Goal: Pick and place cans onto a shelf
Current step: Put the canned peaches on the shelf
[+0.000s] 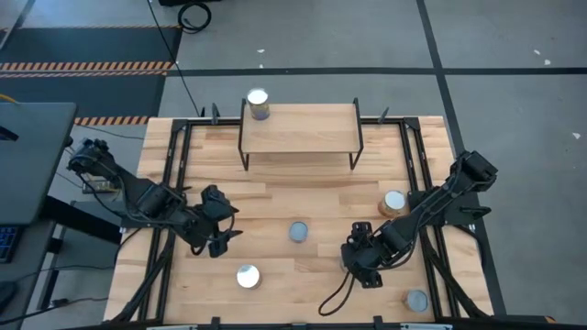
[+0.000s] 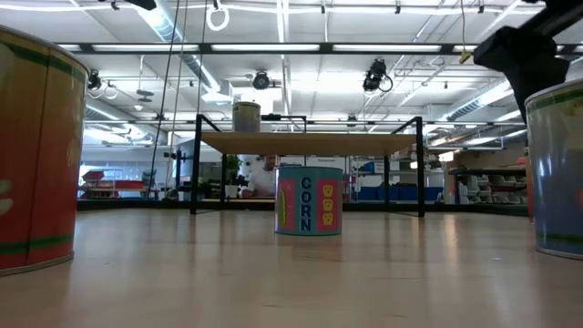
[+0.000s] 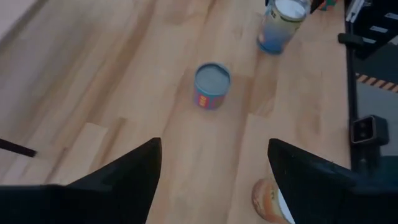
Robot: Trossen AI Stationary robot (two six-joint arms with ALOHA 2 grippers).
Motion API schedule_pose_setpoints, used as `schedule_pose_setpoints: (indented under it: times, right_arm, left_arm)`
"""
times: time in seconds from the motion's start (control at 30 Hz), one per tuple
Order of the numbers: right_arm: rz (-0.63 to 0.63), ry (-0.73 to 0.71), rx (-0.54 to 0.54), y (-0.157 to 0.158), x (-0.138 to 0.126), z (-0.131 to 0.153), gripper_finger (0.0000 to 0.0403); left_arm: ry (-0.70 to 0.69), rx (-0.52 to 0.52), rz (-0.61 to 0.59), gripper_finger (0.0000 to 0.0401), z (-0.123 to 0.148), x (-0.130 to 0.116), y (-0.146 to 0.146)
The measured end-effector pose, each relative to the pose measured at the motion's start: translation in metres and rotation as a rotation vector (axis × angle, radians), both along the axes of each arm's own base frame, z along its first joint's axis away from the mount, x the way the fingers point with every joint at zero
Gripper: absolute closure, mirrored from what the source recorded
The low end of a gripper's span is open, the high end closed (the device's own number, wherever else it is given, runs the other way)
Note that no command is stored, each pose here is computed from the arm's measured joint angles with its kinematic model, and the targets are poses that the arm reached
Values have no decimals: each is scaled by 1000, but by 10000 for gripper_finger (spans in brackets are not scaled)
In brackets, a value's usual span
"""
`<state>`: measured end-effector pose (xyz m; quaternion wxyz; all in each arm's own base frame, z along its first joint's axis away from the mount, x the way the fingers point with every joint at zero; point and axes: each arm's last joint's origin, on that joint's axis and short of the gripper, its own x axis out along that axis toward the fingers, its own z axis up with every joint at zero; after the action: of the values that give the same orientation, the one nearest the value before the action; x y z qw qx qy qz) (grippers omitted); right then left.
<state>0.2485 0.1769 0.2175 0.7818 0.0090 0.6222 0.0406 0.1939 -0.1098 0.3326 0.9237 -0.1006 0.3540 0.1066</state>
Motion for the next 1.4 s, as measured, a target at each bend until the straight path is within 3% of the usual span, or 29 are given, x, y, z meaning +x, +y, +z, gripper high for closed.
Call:
schedule_pose_setpoints:
  times: [0.27,0.5,0.67,0.83,0.97,1.23,1.4]
  right_arm:
    - [-22,-3,21,-5,0,-14,20]
    - [-139,15,58,-18,10,-11,90]
    - [-356,-64,129,-44,41,25,91]
    - [-578,-171,129,-90,68,72,91]
    - [-685,-264,102,-129,79,104,91]
    - [-801,-468,0,-201,85,155,91]
    - [-798,-562,-63,-242,83,173,91]
  left_arm:
    - [-12,46,14,103,0,1,3]
    - [-18,50,24,103,3,1,8]
    - [0,54,-4,103,14,1,15]
    - [47,42,-12,103,24,1,28]
    - [96,73,0,103,31,-3,37]
    - [139,134,69,103,36,-6,54]
    - [131,140,121,103,38,0,70]
